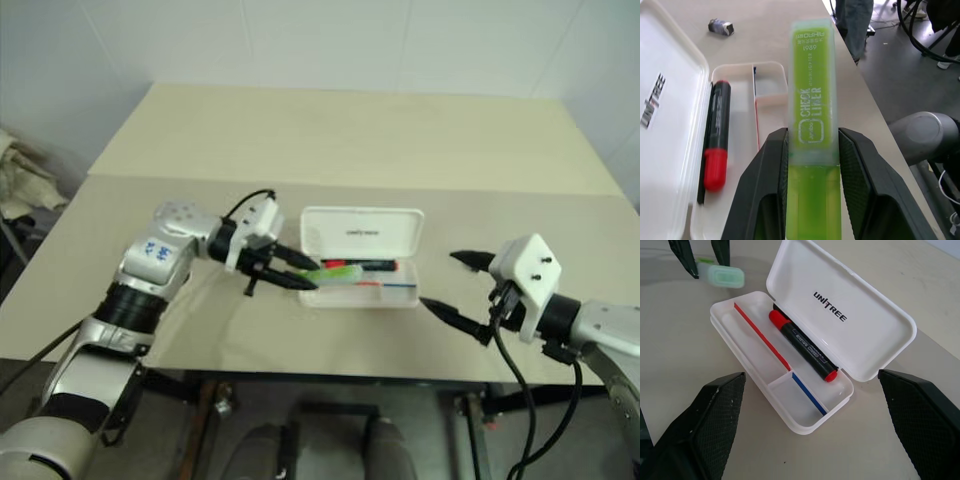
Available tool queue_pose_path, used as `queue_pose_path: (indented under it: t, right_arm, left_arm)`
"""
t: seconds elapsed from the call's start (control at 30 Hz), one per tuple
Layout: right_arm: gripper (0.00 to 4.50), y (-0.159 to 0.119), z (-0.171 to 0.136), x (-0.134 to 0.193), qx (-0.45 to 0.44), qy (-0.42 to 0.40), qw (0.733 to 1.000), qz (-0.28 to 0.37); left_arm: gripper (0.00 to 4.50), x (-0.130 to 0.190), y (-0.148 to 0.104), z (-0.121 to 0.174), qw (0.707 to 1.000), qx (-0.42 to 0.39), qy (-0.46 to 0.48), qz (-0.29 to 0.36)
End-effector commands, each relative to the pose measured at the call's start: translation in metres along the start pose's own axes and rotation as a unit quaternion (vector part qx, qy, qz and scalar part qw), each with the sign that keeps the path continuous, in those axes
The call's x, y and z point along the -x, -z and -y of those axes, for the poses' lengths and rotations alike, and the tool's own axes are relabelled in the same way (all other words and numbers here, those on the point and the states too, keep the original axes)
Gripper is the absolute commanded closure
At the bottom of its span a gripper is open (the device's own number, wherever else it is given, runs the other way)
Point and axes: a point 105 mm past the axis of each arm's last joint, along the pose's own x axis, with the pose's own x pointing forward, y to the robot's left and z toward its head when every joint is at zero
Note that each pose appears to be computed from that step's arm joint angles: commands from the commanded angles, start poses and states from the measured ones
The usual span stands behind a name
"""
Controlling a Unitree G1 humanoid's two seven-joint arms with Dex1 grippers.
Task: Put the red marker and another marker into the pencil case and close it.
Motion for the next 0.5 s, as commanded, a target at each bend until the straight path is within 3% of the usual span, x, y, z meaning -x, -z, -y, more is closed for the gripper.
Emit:
queue_pose_path:
  t: [0.03, 0.5]
  right_arm:
    - [0.0, -0.011, -0.003, 0.003, 0.014, 0.016, 1.0, 0.019]
    - [0.0, -0.012, -0.007, 0.01, 0.011, 0.034, 0.999, 0.016]
  left_arm:
    - [3.41, -0.013, -0.008, -0.009, 0.999, -0.037, -0.017, -0.024]
    - [3.41, -0.036, 0.008, -0.024, 0.993, -0.052, -0.056, -0.091]
